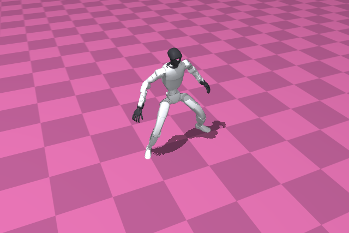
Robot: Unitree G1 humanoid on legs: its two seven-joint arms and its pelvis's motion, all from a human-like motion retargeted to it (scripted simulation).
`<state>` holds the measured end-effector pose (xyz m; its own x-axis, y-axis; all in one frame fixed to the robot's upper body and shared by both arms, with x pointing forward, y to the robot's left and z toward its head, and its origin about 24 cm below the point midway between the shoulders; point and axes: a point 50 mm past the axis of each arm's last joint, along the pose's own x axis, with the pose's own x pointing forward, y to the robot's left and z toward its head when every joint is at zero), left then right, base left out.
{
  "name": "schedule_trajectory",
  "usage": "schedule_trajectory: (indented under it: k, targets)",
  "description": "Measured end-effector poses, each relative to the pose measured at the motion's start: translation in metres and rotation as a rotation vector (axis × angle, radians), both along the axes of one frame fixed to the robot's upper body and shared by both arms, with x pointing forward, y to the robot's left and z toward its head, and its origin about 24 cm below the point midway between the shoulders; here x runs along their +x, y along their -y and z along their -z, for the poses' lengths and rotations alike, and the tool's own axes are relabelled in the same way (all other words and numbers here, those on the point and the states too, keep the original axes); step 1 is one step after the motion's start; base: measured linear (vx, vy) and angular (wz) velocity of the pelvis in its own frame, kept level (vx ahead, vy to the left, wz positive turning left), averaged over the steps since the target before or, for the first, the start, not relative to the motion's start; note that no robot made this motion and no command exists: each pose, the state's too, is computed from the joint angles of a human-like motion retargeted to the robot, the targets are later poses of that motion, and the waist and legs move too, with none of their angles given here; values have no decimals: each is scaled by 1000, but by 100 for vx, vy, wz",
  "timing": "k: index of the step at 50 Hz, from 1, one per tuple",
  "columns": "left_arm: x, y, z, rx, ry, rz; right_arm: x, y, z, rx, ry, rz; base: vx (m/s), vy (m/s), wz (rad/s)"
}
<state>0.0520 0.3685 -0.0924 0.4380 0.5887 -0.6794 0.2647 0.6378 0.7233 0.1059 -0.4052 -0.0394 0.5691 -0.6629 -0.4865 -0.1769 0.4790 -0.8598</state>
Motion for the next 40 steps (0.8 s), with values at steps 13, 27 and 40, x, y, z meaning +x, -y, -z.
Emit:
schedule_trajectory:
  k: [13,27,40]
  targets:
    - [24,-26,-27,141,100,36,-12,-32,35,133,-17,81,-5,66,28]
    - [47,-44,-50,166,207,-61,-32,-37,43,176,-87,70,-4,37,5]
    - [42,-10,-20,64,188,-45,-1,-33,28,154,-21,-6,-7,9,-22]
